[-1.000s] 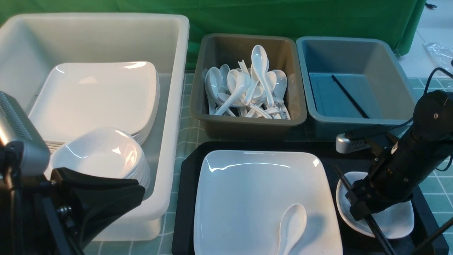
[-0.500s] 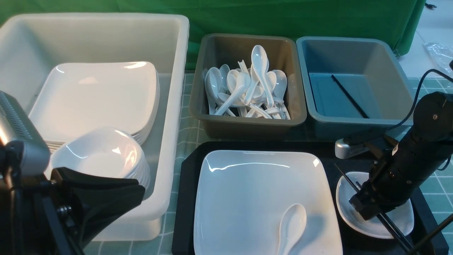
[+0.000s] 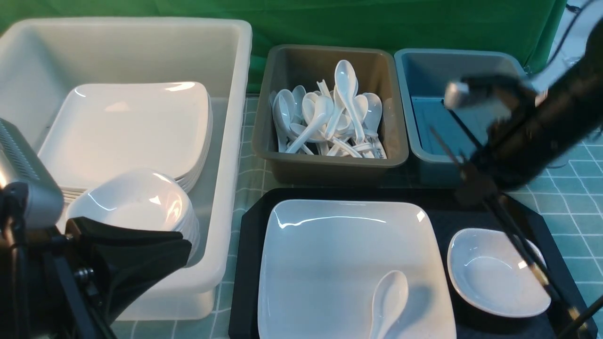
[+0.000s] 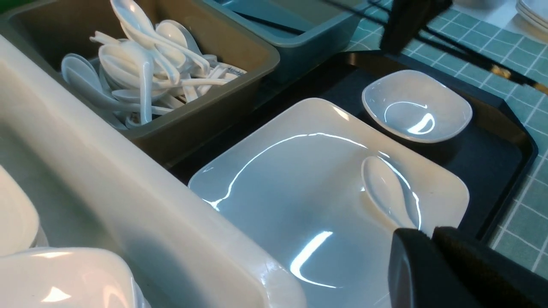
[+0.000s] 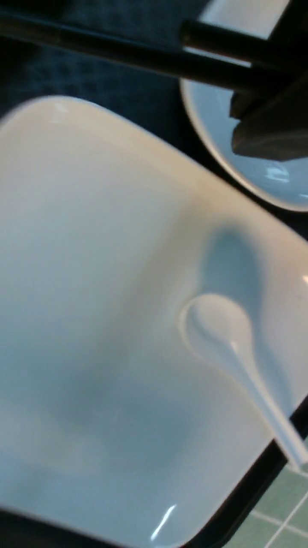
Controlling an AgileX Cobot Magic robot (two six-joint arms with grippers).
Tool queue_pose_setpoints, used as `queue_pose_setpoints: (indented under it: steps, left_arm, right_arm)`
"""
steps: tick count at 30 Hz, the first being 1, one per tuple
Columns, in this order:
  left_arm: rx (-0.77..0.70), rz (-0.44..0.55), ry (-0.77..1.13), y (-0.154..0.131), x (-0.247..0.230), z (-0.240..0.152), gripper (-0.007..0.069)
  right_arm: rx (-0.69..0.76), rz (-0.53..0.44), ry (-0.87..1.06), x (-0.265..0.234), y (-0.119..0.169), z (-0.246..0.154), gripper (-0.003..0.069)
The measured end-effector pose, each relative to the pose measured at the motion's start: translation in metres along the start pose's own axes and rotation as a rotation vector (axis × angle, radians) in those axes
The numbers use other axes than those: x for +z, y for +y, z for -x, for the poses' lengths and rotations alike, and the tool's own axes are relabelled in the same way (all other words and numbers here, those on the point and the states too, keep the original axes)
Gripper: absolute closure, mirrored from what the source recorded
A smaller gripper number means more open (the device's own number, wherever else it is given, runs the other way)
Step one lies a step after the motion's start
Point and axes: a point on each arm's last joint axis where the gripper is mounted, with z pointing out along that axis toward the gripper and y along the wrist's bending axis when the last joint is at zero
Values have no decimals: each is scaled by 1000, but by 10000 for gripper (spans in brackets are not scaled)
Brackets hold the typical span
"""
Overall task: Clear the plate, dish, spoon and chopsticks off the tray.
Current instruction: Use the right arm to put the chopsticks into the small storage box on the right
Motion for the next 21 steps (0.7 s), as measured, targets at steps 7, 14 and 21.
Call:
queue_pose_setpoints:
  steps: [7, 14, 21]
  left_arm:
    - [0, 5, -4, 0, 0, 0, 592]
    - [-3, 6, -5, 1, 0, 0, 592]
    - [27, -7, 37, -1, 0, -3, 592]
  right_arm:
    - [120, -7, -208, -34, -54, 88, 610]
    - [386, 17, -509, -3, -158, 133, 610]
    - [569, 22, -534, 55, -225, 117, 597]
